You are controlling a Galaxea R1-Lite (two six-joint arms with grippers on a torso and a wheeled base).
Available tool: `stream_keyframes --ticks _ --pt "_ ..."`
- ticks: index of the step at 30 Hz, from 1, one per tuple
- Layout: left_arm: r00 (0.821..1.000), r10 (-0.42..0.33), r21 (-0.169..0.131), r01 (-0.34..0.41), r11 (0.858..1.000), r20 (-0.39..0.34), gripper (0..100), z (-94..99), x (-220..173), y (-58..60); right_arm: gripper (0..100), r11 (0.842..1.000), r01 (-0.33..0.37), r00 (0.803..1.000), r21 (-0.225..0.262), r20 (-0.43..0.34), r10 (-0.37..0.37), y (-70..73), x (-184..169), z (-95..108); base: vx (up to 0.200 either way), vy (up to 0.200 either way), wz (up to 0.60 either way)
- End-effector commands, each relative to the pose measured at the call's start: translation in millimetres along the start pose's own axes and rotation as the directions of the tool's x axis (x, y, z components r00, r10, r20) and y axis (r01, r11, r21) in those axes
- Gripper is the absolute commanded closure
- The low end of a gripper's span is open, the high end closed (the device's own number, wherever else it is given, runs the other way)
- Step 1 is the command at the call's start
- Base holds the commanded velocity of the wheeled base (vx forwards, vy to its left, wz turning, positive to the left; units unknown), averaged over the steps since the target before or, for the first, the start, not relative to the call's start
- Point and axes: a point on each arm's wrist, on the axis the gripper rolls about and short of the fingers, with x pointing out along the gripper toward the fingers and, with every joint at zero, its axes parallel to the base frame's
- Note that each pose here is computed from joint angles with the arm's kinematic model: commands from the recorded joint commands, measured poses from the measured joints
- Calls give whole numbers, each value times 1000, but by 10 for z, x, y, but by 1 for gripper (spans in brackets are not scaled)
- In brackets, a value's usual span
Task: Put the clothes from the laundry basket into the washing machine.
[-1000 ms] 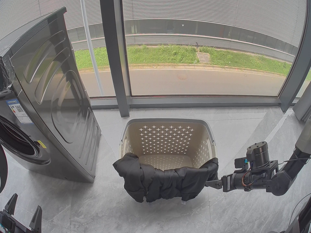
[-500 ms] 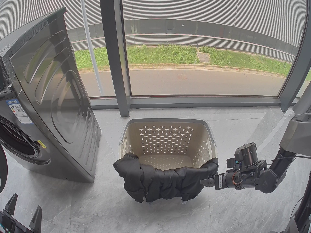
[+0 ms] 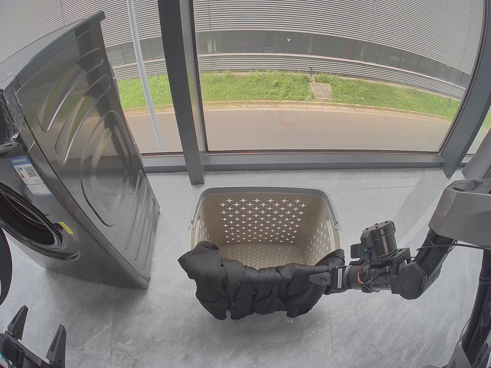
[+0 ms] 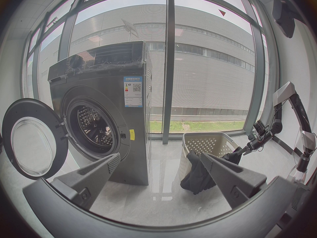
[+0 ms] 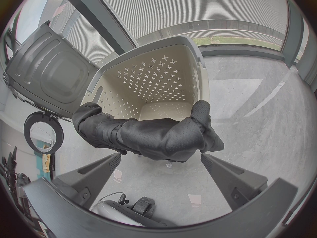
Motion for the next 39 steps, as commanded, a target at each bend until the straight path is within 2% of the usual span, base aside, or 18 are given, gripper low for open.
stream_keyframes --ticks 1,9,10,16,26,29,33,36,39 --pt "1000 0 -2 0 1000 -1 0 -48 1 2 0 1000 0 1000 -2 7 0 12 56 24 0 0 0" --pt "1000 2 -3 -2 1000 -1 0 -48 1 2 0 1000 7 1000 0 7 -7 24 120 25 0 0 0" --pt "1000 2 -2 -2 1000 -1 0 -48 1 2 100 1000 8 1000 3 4 -8 19 144 19 0 0 0" --pt "1000 2 -2 -2 1000 -1 0 -48 1 2 100 1000 -7 999 -6 44 7 28 211 35 0 0 0" --pt "1000 2 -3 -2 1000 -1 0 -48 1 2 100 1000 0 999 -6 48 1 44 149 23 0 0 0" --pt "1000 3 -3 -3 1000 -1 0 -48 1 2 100 999 -33 997 -7 75 33 168 18 66 0 0 0" --pt "1000 3 -3 -3 1000 -1 0 -48 1 2 100 994 -111 982 -16 153 112 425 -338 191 0 0 0" --pt "1000 2 -2 -2 1000 -1 0 -48 1 2 100 986 -160 963 -37 215 164 554 -616 270 0 0 0" --pt "1000 2 -2 -2 1000 -1 0 -48 1 2 100 977 -205 929 -66 301 215 656 -1006 329 0 0 0"
